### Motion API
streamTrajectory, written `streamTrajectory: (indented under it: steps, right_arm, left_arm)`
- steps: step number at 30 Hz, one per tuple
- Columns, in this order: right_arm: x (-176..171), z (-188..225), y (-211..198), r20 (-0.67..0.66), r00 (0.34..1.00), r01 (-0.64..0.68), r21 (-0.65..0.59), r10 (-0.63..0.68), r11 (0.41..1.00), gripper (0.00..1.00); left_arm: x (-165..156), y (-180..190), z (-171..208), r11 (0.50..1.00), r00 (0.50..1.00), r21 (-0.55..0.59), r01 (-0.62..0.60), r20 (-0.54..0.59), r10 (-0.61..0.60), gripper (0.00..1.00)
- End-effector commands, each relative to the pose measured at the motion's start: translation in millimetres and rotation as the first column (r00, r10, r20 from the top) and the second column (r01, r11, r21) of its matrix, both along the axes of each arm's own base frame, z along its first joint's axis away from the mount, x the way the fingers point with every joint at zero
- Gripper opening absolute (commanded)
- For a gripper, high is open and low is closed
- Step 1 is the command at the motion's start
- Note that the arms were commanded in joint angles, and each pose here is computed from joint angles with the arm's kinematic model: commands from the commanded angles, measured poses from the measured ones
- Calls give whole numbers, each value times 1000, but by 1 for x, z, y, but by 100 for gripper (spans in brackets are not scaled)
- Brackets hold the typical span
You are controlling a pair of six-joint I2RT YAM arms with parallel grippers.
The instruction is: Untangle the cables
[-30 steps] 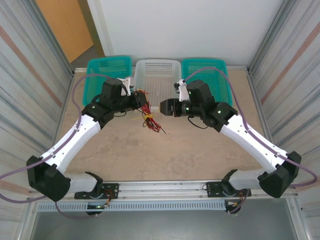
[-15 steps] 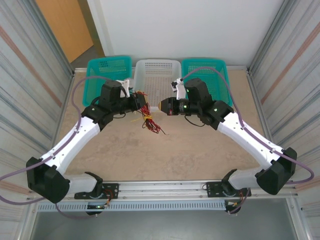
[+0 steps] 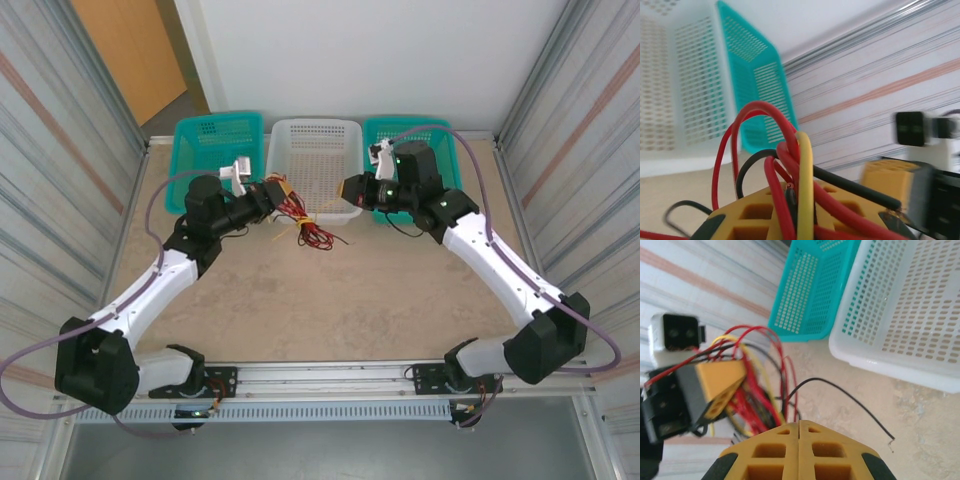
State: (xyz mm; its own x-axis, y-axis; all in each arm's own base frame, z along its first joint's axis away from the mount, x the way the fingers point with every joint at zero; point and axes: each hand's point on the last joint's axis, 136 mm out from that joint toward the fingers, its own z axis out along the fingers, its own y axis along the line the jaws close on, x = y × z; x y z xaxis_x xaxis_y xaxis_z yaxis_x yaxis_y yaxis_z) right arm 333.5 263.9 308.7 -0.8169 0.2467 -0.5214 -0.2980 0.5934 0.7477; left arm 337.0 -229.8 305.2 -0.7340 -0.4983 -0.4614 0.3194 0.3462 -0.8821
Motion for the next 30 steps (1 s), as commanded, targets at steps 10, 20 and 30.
streamTrajectory:
  steps: [10,20,30]
  right_arm:
    - [38,-30,6,-131,991,66,263,-32,962,0]
    - [15,-64,57,-238,970,50,392,49,919,0]
    - [-27,-94,84,-299,949,39,431,102,901,0]
  left_arm:
    - [-25,26,116,850,960,-527,13,245,137,0]
    - [-13,46,131,769,926,-638,-47,261,273,0]
    - [-3,66,135,751,878,-647,-130,277,390,0]
